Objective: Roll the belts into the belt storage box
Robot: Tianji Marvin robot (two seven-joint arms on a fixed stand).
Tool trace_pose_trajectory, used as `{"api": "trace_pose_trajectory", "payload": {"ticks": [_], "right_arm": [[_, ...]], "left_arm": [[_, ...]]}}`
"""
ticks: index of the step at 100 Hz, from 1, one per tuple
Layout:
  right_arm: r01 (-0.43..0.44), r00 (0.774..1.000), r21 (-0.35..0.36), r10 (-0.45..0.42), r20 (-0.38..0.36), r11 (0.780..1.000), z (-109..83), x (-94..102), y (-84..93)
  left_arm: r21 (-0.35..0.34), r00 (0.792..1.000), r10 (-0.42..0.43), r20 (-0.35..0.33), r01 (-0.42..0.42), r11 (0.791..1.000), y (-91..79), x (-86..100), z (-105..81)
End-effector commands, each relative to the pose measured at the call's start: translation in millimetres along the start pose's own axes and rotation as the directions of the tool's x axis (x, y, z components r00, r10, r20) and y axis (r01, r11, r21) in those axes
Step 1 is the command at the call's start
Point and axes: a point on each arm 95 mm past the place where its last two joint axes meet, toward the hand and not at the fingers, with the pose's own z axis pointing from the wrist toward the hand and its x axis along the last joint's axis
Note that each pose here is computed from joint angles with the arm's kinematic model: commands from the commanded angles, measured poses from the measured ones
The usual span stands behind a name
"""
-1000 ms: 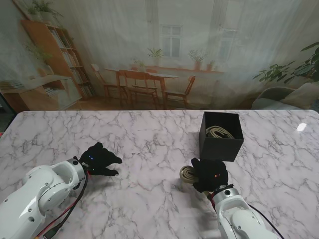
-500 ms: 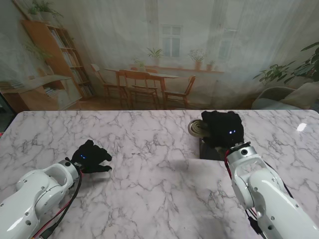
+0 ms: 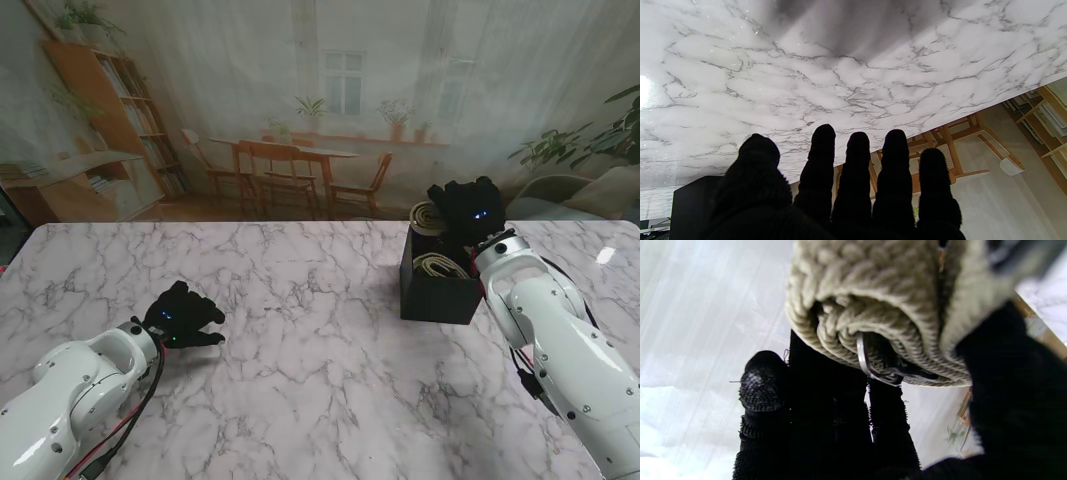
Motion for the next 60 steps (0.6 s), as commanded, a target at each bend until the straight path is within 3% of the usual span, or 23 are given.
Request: {"api": "trace_pose_trajectory", "payload": {"ticks": [1, 31, 60], "right_arm": [[0.025, 1.0, 0.036, -0.025, -0.004, 0.999, 4.8, -6.4, -10.2], [0.055, 0.997, 0.125, -0.047, -0.06, 0.991, 14.3, 2.5, -41.7], [0.021, 0.998, 0.147, -0.012, -0.06, 0.989, 23.4, 12.5, -49.6]], "left_arm": [[-0.016, 1.0, 0.0, -0.003, 0.0, 1.0, 2.1, 1.4, 0.1], [-0.019, 1.0, 0.001, -0.002, -0.001, 1.0, 2.5, 1.4, -0.2], [-0.02, 1.0, 0.001, -0.002, -0.001, 1.0, 3.0, 1.7, -0.1]]}}
